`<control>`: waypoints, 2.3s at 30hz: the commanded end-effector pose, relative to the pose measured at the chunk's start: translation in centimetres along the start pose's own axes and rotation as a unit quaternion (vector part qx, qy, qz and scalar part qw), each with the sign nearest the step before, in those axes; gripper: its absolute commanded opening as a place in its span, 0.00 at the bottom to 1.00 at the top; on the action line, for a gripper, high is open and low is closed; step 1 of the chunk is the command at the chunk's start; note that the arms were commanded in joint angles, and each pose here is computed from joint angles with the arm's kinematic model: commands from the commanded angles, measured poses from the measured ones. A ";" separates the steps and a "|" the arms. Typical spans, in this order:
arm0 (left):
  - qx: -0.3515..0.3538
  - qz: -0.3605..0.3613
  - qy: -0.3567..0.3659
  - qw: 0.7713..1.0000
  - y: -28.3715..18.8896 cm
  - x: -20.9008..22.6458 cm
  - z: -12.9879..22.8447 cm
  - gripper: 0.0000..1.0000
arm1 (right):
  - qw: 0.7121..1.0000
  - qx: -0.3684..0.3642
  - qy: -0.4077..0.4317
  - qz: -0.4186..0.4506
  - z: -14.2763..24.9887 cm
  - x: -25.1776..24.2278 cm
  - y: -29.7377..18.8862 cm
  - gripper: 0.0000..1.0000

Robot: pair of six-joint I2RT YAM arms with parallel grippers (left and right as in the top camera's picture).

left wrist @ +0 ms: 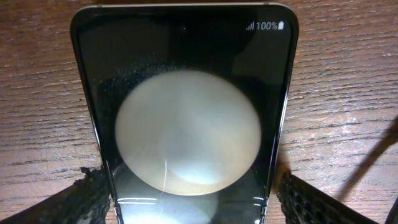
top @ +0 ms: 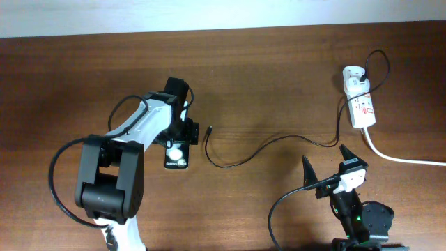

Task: Plug charger to phone and switch on socket
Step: 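Close the left gripper on the phone and lift it upright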

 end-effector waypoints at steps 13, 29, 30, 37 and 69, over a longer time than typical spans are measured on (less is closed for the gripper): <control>0.054 -0.010 -0.019 0.998 2.8 0.1 1.7 0.72 | 1.000 0.000 0.004 -0.009 0.1 0.3 0.0 0.99; 0.043 -0.006 -0.020 0.999 -0.3 -0.5 -0.5 0.73 | 1.000 0.000 0.004 -0.009 0.1 0.3 0.0 0.99; 0.041 -0.006 -0.021 0.999 -0.7 -0.6 -0.7 0.73 | 1.000 0.000 0.004 -0.009 0.1 0.3 0.0 0.99; 0.044 -0.007 -0.020 0.999 -2.1 -0.7 -1.2 0.72 | 1.000 0.000 0.004 -0.009 0.1 0.3 0.0 0.99; 0.060 0.262 -0.051 0.962 -9.2 -6.4 -3.9 0.39 | 1.000 0.000 0.004 -0.009 0.1 0.3 0.0 0.99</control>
Point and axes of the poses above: each gripper's point midway between its finger pads, its own y axis out along the fingers, its own x axis along the line the jaws close on, z = x × y, the point moved 6 cm from there along -y, back along the fingers, and after that the axes turned 6 degrees about -y, right-handed, at the moved point
